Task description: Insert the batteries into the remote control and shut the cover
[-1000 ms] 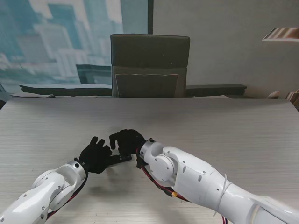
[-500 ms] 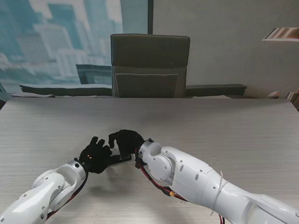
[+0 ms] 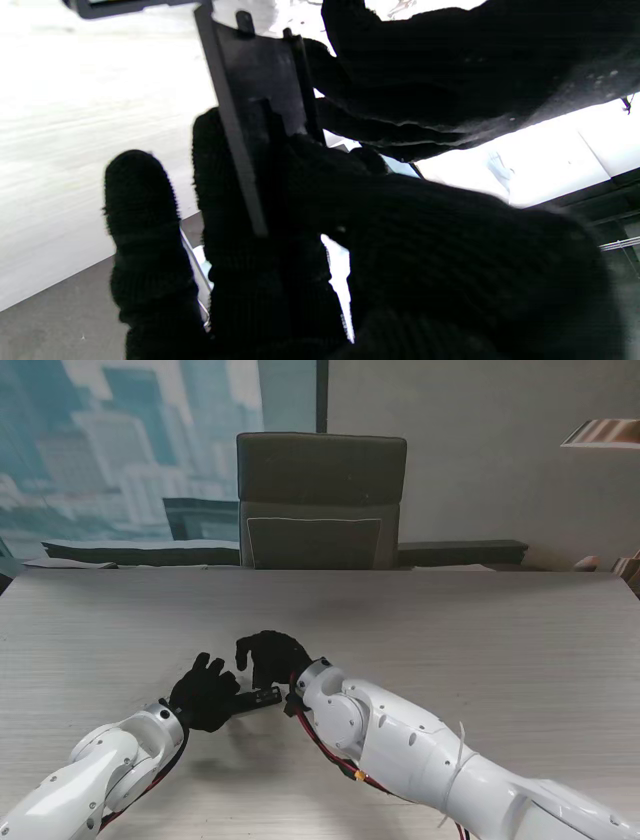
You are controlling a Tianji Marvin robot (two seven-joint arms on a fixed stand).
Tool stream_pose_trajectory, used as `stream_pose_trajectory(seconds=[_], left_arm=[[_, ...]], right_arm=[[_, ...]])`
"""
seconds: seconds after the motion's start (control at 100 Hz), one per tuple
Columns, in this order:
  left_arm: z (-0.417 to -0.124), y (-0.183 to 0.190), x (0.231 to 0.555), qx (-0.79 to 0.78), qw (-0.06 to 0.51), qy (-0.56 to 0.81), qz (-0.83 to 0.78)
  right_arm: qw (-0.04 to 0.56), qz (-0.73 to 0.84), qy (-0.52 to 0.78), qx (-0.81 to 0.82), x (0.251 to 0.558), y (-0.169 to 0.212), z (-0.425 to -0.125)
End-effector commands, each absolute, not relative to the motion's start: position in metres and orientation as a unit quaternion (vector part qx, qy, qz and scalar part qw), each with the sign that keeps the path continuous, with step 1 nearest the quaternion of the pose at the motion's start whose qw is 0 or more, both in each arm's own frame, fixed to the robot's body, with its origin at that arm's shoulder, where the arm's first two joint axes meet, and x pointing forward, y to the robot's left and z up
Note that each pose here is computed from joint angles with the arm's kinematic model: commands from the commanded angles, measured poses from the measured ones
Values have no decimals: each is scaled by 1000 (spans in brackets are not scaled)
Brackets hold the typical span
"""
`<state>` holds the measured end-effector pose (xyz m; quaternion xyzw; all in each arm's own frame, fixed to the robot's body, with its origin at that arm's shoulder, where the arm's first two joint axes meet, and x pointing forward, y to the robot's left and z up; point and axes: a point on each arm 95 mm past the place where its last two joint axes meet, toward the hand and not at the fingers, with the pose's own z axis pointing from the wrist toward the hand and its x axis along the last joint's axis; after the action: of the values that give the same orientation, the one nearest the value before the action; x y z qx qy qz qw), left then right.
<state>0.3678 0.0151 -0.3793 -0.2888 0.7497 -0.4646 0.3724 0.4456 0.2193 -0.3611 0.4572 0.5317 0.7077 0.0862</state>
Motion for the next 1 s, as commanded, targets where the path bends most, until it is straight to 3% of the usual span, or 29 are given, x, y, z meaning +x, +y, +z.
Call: stream_pose_trajectory(seconds=[0.0, 0.99], left_arm=[[-406, 21, 354, -306, 349, 772, -433], [-406, 21, 354, -307, 349, 773, -431]], right_arm=[[84, 703, 538, 458, 442, 223, -367], [99, 709, 473, 513, 459, 222, -398]])
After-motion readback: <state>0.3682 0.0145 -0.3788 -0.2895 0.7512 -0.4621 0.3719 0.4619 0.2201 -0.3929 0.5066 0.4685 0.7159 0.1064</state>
